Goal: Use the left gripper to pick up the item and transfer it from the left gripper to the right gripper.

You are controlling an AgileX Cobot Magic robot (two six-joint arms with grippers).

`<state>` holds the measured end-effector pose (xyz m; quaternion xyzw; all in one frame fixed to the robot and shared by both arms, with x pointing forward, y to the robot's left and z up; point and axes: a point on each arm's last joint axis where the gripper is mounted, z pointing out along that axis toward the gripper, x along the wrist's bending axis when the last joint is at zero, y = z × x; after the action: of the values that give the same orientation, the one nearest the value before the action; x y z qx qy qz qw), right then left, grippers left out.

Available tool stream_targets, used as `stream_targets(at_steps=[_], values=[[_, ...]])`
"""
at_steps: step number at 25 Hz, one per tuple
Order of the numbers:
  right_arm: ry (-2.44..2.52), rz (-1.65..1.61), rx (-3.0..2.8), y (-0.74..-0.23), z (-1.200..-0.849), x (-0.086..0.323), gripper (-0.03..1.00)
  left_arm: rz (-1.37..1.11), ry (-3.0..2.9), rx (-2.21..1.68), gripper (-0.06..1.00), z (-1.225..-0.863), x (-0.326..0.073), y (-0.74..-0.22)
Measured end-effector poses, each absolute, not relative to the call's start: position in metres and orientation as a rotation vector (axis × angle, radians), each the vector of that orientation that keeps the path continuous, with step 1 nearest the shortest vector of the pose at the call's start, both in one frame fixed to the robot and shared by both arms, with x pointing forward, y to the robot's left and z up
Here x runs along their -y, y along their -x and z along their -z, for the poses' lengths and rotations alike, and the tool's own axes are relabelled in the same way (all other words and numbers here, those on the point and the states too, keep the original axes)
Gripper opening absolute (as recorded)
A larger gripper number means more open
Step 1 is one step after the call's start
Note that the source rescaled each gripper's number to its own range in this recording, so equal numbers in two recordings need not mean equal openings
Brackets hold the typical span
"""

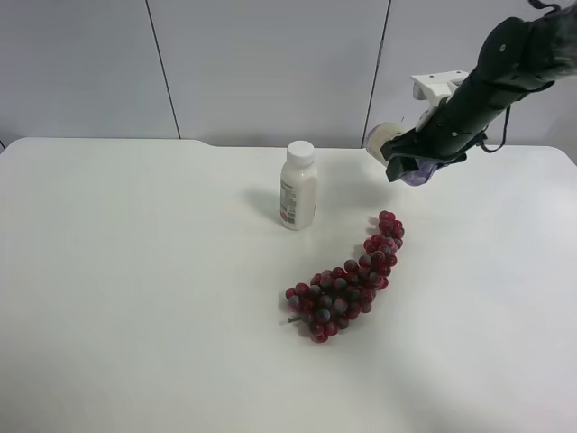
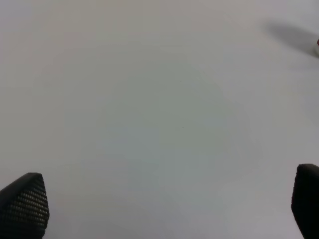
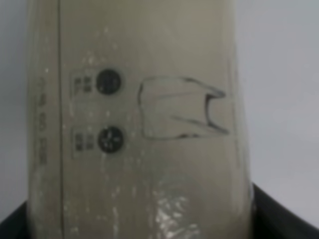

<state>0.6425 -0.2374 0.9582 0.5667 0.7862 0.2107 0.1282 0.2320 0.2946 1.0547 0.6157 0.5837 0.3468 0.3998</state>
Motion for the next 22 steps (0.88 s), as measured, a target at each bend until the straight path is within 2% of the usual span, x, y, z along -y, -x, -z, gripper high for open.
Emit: stream_targets(at_steps=[10,22], values=[[-1.66,-0.616,-2.265,-0.68,-0.919,0.234,0.0,-0.877,-1.558,-1.477,0.99,-1.055,-0.295,-0.232],[-1.651,-0.658,-2.223,-0.685,-0.914,0.228,0.0,-0.877,-1.558,-1.477,0.99,-1.055,-0.295,-0.232]])
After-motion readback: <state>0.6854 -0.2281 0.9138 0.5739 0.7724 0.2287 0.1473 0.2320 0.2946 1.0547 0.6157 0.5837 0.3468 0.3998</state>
